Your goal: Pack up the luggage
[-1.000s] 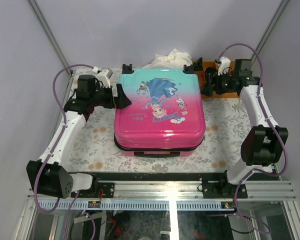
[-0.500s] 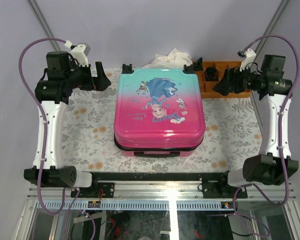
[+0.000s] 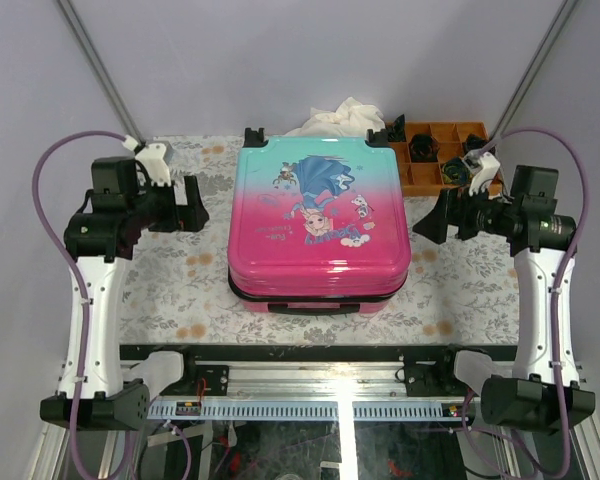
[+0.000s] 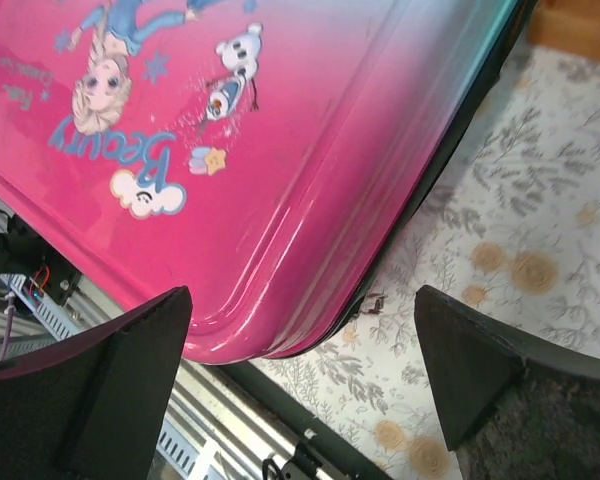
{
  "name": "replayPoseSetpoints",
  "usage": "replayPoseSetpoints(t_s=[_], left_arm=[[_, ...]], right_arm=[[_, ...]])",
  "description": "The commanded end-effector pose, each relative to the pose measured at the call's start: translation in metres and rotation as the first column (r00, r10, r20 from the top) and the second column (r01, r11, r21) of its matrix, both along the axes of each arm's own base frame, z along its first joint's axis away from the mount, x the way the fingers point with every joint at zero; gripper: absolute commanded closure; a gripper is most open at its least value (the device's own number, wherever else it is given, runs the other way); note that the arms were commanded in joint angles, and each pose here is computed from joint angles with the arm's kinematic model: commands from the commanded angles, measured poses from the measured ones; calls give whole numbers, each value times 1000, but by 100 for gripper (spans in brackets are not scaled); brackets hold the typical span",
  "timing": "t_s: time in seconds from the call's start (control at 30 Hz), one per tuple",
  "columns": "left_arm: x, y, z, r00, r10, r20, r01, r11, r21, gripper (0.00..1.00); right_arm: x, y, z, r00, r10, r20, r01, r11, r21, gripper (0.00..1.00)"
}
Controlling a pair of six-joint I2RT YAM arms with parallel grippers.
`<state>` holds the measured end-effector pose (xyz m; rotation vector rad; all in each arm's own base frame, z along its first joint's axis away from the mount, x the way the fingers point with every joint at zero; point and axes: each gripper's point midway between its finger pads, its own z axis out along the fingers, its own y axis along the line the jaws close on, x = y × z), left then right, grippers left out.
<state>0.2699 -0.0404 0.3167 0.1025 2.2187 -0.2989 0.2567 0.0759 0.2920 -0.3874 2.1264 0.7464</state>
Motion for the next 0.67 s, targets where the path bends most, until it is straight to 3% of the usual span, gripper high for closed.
replayPoseSetpoints(t_s=[0.0,0.17,0.63], left_arm=[[-7,4,-29,997,22,-76,-22,1000,7,0],[-6,3,-33,996,18,-84,-17,1000,3,0],[-2,0,-34,994,22,-105,-25,999,-27,0]], right_arm=[[-1,16,-18,999,15,-38,-17,999,-42,0],[-1,31,-24,996,75,-44,-79,992,-96,0],[-13,36,-27,995,92,-29,-95,992,-81,0]])
